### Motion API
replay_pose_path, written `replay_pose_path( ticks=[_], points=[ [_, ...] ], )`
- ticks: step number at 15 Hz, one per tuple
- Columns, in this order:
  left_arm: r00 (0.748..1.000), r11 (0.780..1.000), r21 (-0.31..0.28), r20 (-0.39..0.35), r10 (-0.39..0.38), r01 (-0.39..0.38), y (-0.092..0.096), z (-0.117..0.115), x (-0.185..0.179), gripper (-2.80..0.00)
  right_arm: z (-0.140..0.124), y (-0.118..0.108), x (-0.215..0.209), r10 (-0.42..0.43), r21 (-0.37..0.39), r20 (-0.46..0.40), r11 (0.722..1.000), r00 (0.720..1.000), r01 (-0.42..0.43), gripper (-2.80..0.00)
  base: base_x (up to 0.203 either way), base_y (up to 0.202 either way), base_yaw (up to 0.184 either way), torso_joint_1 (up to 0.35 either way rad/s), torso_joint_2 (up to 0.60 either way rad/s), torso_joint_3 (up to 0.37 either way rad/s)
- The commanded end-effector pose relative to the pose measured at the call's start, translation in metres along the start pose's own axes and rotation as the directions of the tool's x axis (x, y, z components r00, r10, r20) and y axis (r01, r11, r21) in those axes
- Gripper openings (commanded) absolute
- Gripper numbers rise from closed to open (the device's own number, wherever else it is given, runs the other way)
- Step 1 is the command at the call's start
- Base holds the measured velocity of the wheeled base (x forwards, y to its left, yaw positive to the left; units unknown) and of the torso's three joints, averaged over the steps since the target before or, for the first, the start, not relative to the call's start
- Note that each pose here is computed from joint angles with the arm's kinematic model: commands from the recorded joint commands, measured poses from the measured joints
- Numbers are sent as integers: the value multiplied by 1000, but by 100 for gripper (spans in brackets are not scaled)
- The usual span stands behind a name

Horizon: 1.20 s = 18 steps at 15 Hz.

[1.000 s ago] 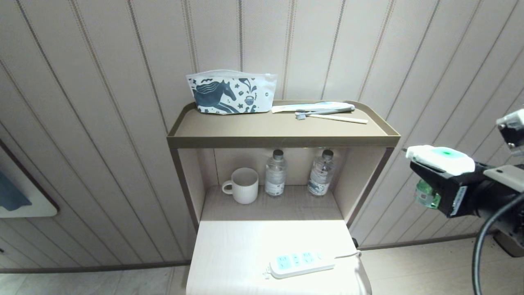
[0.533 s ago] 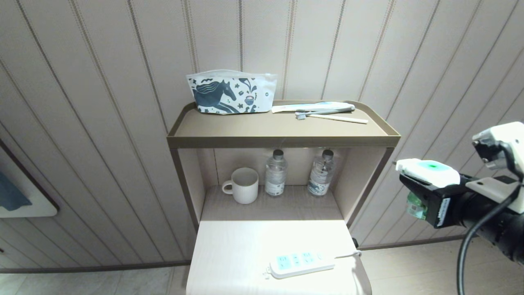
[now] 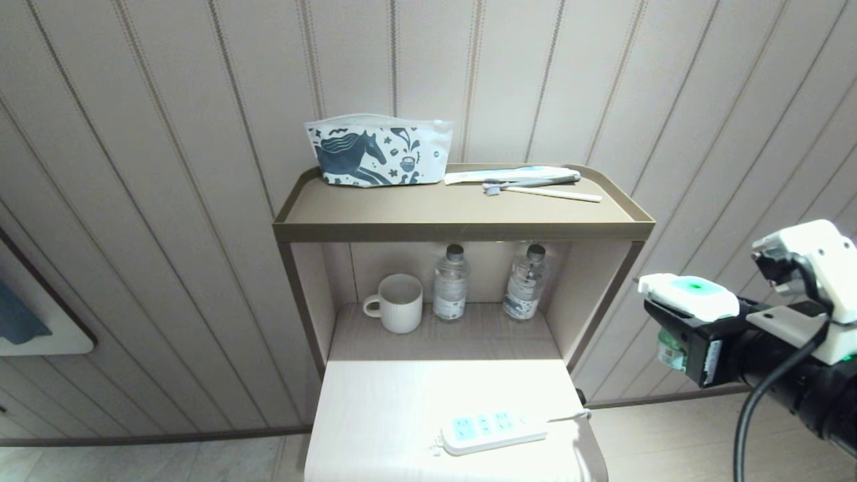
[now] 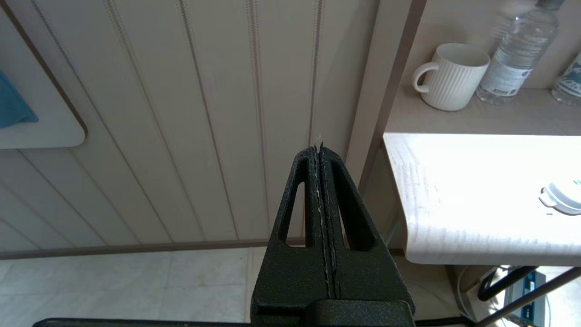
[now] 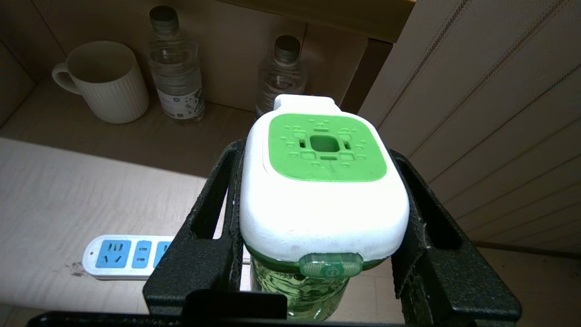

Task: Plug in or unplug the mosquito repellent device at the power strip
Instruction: Place the mosquito repellent liquid on the table

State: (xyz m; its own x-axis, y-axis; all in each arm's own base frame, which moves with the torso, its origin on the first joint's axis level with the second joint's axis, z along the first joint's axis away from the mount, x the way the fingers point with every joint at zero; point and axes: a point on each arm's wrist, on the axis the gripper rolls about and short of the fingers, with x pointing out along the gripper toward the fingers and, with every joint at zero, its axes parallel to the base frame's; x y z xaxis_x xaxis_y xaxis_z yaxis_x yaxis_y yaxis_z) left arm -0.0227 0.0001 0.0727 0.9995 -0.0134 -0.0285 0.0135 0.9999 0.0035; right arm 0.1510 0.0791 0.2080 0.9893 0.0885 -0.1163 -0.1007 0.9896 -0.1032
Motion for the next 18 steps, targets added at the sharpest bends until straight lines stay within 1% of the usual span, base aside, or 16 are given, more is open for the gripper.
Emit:
replay_pose_path(
  ticks=[1,7,15,18],
  points=[
    [1000,1000,-2,-2,0,0,0,0,0,-280,1,0,0,-2,1,5,1000,1000,2,-280,0,0,0,0,0,0],
    [1000,1000,-2,-2,0,0,0,0,0,-280,3,-1,0,-7,12,14,1000,1000,7,-280,0,0,0,-8,16,12],
    [1000,1000,-2,-2,0,0,0,0,0,-280,13,-9,-17,-11,39,84,999,996,8,-280,0,0,0,-158,344,180],
    [1000,1000,-2,-2,0,0,0,0,0,-280,13,-10,-20,-10,39,88,999,996,6,-280,0,0,0,-191,406,218]
  ],
)
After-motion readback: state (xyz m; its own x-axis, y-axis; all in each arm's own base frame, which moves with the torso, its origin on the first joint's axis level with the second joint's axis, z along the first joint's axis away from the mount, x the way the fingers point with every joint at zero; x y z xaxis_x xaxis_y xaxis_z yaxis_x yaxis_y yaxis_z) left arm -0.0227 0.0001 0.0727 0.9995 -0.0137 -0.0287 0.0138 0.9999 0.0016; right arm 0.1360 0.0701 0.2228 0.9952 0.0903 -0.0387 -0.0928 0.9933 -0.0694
